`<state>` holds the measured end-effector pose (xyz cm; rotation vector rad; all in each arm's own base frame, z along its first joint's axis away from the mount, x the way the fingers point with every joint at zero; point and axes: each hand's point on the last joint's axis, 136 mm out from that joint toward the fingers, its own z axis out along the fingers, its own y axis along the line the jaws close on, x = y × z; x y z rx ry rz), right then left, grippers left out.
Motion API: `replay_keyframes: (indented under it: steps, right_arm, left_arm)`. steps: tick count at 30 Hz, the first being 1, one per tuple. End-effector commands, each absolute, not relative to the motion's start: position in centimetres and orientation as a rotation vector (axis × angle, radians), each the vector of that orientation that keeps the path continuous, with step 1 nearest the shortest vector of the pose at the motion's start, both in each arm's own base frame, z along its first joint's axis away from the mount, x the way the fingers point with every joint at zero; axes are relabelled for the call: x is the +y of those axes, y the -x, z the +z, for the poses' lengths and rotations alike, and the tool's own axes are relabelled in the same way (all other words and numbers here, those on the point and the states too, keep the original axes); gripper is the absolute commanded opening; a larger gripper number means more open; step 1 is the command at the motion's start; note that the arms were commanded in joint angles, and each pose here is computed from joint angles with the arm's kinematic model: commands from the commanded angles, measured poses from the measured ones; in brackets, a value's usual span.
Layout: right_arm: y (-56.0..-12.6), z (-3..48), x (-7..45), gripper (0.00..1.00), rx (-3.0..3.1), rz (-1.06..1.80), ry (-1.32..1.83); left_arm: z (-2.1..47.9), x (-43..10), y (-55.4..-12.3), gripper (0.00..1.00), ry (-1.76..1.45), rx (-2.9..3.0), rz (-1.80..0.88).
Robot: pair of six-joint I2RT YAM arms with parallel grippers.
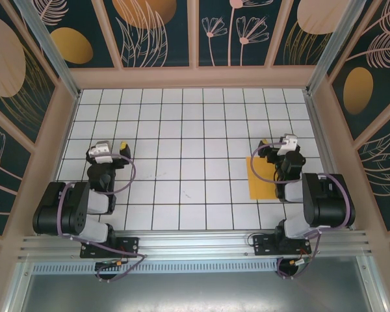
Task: Fold a paper plane with a square sheet of paper (pick it up from the middle)
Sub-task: Move the square sheet of paper to the center of the table.
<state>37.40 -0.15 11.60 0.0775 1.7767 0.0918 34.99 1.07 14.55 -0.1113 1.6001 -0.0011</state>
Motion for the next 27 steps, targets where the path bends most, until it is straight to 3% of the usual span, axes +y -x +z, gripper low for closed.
replay_keyframes:
  steps: [1,5,10,12,16,23,27]
  right_arm:
    - [-38.8,13.5,-0.5,0.99,1.863,0.100,-0.145]
    - [-39.0,13.5,-1.7,0.99,2.052,0.180,-0.455]
    - [-36.5,13.4,6.3,0.99,2.255,0.796,-0.327]
    - [-34.8,12.3,7.4,0.99,2.313,0.878,-0.365]
    - [-31.5,9.4,8.8,0.95,2.474,0.877,-0.381]
    - [-28.8,5.6,8.0,0.95,2.627,0.589,-0.425]
    - [-28.4,4.5,8.1,0.95,2.674,0.538,-0.434]
  left_arm:
    - [16.9,1.5,-35.4,0.99,0.167,1.593,-0.021]
    - [17.8,2.2,-35.6,0.99,0.296,1.644,-0.072]
    - [19.3,4.0,-34.9,0.98,0.588,1.636,-0.152]
    - [19.0,4.4,-34.3,0.98,0.733,1.639,-0.222]
    - [18.6,0.9,-33.7,0.99,0.657,1.705,-0.446]
    - [17.6,-5.9,-33.3,0.99,0.550,1.749,-0.949]
    - [16.2,-7.0,-33.1,0.99,0.520,1.835,-0.962]
